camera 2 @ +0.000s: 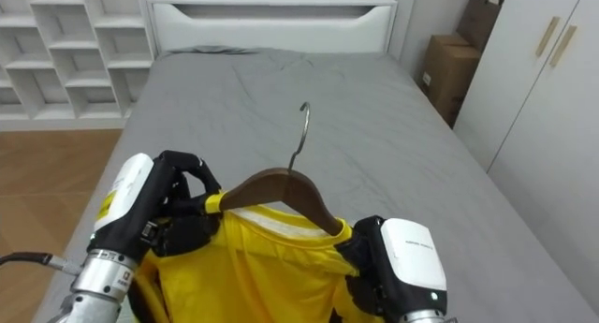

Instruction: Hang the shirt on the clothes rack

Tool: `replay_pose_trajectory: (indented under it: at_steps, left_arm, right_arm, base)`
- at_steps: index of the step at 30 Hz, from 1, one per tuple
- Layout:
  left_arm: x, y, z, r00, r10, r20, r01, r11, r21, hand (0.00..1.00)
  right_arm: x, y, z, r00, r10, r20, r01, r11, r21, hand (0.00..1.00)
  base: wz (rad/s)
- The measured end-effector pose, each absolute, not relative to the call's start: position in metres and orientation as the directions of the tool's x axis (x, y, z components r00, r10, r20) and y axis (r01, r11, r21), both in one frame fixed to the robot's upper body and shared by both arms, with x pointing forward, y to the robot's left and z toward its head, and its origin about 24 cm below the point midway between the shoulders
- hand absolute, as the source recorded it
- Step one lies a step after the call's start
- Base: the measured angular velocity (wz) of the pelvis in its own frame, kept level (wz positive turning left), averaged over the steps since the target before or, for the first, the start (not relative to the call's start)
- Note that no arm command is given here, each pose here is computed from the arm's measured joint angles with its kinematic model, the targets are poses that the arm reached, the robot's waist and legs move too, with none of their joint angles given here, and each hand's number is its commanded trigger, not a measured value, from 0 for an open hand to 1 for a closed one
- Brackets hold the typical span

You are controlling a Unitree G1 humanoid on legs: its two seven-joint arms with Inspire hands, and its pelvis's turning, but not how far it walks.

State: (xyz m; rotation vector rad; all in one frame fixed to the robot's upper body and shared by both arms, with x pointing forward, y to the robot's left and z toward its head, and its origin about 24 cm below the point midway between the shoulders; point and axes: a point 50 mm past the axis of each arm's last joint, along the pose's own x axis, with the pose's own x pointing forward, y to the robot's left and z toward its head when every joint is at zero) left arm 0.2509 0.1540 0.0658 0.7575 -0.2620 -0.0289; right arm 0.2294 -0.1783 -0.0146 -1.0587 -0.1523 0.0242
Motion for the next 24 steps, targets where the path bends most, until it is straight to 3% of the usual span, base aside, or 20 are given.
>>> replay_pose_trajectory:
  at_steps: [24]
  left_arm:
    - [0.2498,0.1461,0.0668,0.966,-0.101,0.237,-0.041,0.848,0.528,0.00]
  right_arm:
    - [0.2299,-0.1767,-0.0187,0.991,0.131,0.029,-0.038,0.482,-0.876,1.00]
  base:
    - [-0.01]
